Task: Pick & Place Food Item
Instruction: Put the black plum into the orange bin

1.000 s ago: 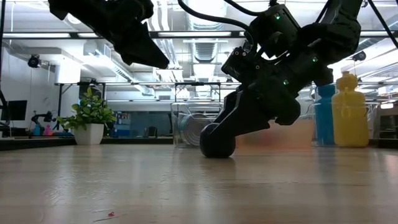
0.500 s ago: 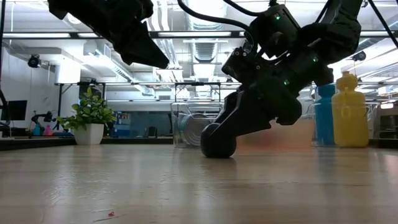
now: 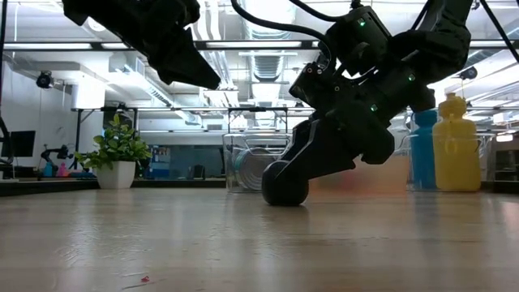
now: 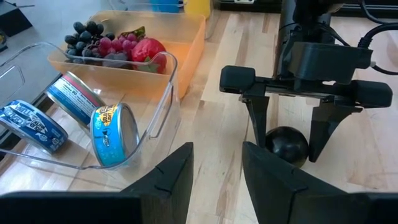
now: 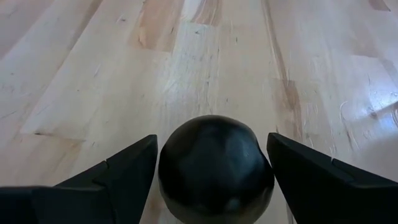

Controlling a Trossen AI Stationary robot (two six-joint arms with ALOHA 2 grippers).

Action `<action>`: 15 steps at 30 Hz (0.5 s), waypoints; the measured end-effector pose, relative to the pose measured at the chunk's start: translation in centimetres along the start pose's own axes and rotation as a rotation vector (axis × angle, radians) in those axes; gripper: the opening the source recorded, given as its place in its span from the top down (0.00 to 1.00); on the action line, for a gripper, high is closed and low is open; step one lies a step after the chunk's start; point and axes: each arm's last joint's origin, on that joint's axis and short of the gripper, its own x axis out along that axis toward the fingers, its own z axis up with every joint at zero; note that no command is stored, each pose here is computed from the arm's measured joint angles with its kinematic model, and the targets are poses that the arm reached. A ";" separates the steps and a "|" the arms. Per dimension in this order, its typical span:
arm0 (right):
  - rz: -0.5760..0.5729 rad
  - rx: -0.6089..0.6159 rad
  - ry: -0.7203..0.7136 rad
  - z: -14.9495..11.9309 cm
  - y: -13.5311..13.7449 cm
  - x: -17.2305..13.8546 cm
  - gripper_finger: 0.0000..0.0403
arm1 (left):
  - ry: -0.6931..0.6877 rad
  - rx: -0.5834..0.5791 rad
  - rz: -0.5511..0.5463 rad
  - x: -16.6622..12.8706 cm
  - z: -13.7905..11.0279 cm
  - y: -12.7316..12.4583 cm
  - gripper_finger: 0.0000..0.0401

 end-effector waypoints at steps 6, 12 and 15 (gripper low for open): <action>-0.003 0.000 0.005 -0.1 0.0 0.0 0.29 | -0.004 -0.001 0.000 0.0 0.0 0.0 0.65; -0.008 -0.005 0.014 -0.1 0.0 0.0 0.39 | -0.003 -0.001 -0.001 0.0 0.0 0.0 0.65; -0.008 -0.005 0.015 -0.1 0.0 0.0 0.41 | -0.004 -0.001 -0.001 0.0 0.0 0.0 0.66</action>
